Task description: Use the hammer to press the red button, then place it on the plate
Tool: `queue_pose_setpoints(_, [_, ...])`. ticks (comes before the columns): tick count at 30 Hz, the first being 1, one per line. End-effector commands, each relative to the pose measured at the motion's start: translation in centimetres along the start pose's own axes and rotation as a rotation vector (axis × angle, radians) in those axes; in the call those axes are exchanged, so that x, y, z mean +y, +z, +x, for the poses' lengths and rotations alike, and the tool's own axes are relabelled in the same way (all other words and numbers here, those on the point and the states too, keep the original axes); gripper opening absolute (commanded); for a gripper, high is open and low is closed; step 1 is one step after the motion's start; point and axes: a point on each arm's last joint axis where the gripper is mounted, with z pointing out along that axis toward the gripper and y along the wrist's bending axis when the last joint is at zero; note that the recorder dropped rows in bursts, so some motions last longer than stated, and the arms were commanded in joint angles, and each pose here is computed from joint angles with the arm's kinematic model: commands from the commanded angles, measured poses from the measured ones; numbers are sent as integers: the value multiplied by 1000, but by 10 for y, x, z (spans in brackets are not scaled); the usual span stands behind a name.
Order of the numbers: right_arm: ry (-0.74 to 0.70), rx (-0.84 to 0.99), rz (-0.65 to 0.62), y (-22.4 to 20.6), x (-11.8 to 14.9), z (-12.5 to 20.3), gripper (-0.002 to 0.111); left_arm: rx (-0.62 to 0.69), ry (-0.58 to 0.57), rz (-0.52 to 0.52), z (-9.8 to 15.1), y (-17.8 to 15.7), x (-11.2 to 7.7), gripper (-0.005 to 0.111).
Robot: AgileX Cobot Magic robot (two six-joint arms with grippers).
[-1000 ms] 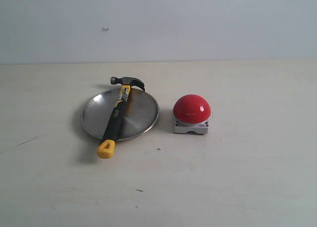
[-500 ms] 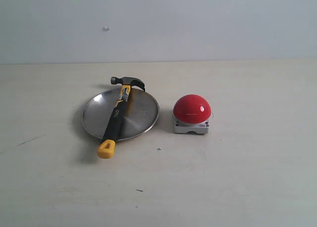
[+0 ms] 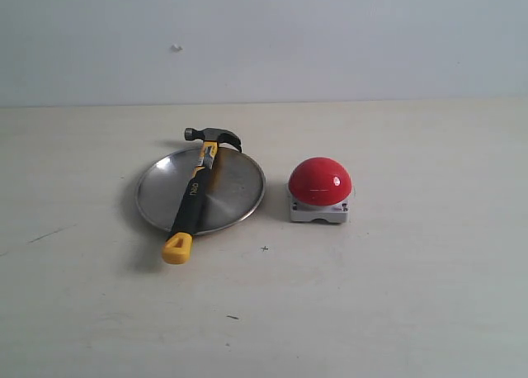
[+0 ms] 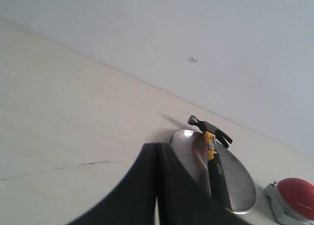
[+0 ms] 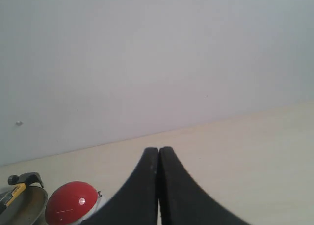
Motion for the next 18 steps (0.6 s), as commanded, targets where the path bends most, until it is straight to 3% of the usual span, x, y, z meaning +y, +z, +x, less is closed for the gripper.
queue_pose_setpoints(1, [12, 4, 7, -3, -1, 2, 0, 3, 6, 9, 1, 0, 0, 0])
queue_pose_setpoints(18, [10, 2, 7, -3, -1, 2, 0, 3, 6, 9, 1, 0, 0, 0])
